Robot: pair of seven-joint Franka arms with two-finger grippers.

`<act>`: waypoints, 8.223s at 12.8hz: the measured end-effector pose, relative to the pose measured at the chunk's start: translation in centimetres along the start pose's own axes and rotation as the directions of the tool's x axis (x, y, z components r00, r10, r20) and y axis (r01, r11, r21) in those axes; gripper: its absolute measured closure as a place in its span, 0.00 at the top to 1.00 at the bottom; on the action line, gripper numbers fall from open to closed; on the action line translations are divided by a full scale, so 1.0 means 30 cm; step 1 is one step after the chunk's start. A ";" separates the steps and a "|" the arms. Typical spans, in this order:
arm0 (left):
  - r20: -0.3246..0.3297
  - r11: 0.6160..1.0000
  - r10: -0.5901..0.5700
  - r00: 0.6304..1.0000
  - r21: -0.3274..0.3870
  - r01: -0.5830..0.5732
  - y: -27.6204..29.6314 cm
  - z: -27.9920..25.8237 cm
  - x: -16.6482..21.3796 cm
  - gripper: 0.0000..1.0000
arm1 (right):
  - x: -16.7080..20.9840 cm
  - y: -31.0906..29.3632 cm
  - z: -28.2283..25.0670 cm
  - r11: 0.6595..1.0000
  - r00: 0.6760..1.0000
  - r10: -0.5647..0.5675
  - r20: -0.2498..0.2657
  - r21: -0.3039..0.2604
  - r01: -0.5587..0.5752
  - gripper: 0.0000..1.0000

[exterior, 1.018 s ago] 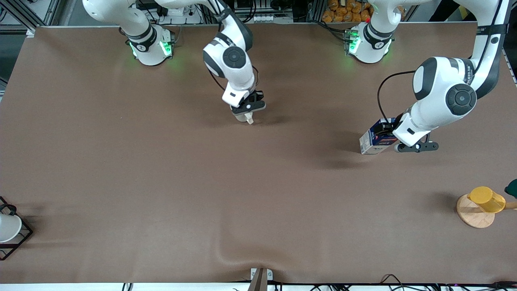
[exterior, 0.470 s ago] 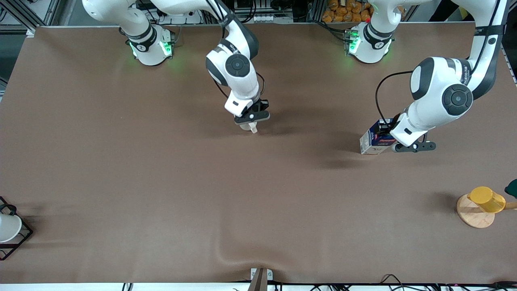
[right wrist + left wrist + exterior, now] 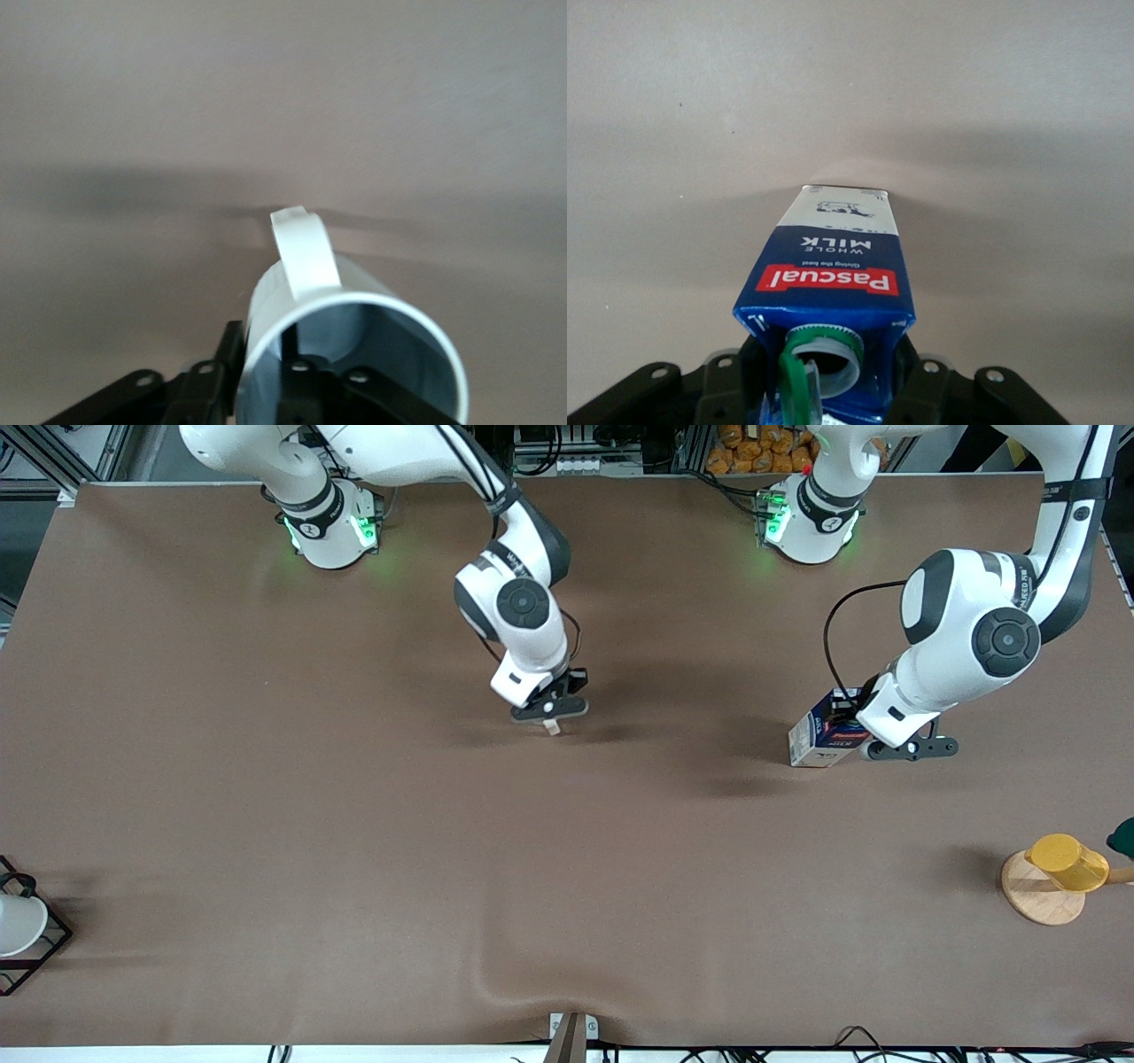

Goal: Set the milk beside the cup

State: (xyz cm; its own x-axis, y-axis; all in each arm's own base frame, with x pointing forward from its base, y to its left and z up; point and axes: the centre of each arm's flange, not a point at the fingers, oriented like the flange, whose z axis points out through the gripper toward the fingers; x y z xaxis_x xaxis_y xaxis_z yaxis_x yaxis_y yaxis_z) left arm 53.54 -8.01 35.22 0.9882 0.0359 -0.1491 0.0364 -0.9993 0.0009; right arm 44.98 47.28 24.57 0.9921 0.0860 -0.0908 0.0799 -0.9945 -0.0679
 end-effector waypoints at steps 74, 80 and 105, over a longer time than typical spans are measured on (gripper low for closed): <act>-0.275 0.952 -0.304 0.912 -0.121 0.281 0.572 -0.836 -0.008 1.00 | 0.082 1.676 -1.520 0.974 0.964 0.220 -0.150 -0.030 -0.226 1.00; -0.254 0.991 -0.124 0.959 0.016 0.132 0.216 -0.955 -0.014 1.00 | 0.081 1.693 -1.519 0.971 0.962 0.228 -0.149 -0.031 -0.235 1.00; -0.147 1.000 -0.013 0.989 -0.017 0.010 -0.169 -1.030 -0.123 1.00 | 0.105 1.686 -1.505 0.972 0.963 0.219 -0.160 -0.046 -0.229 1.00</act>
State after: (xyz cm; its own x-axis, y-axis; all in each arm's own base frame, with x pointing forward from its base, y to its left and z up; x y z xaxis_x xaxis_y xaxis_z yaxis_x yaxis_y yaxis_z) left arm 54.30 -2.88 66.31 0.9988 0.0491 -0.0022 0.0492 -0.9987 0.0166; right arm 56.49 -5.48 65.72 0.9879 -0.1444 0.0567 -0.1446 -0.9895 0.0002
